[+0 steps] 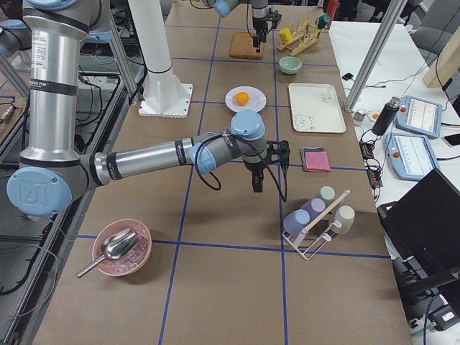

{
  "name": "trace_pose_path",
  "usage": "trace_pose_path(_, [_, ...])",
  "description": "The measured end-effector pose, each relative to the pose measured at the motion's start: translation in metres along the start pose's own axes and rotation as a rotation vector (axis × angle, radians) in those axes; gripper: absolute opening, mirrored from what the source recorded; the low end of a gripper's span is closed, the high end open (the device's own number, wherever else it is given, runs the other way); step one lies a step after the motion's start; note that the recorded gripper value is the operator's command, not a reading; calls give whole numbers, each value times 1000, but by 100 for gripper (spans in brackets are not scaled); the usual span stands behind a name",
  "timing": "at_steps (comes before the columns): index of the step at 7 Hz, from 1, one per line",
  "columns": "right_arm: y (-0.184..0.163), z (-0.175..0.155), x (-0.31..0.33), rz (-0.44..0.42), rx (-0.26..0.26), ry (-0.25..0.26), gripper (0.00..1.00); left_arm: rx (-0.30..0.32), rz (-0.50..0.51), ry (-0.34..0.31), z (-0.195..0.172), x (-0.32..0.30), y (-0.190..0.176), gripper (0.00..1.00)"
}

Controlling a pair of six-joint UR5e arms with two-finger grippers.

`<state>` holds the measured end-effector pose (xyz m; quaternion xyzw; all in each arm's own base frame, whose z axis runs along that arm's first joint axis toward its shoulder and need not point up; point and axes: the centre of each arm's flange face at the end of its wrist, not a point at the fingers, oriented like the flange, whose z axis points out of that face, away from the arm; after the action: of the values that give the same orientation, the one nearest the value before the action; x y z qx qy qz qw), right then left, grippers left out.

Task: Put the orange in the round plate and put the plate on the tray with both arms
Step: 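Open the left gripper and withdraw the left arm to rest, then move the right gripper to the plate rim nearest the robot and grip it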

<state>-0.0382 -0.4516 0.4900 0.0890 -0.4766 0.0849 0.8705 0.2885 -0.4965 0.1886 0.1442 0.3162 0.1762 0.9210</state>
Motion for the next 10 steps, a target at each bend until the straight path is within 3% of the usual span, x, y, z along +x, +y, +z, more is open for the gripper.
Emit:
trace_pose_path(1, [11,7,-21,74,25,-71,100,-23,47,-40,-26,-76,22,99])
trace_pose_path(3, [35,11,-48,190,49,-205,100,-95,88,-51,-38,-226,81,99])
trace_pose_path(4, [45,15,-60,240,59,-259,100,-127,74,-69,-34,-297,115,99])
trace_pose_path(6, [69,40,-104,342,92,-349,98,-145,-64,-57,-28,-401,168,99])
trace_pose_path(8, [107,77,-163,452,147,-421,98,-153,-150,4,-8,-442,207,99])
trace_pose_path(10, [176,133,-218,524,242,-457,96,-154,-193,39,2,-456,229,99])
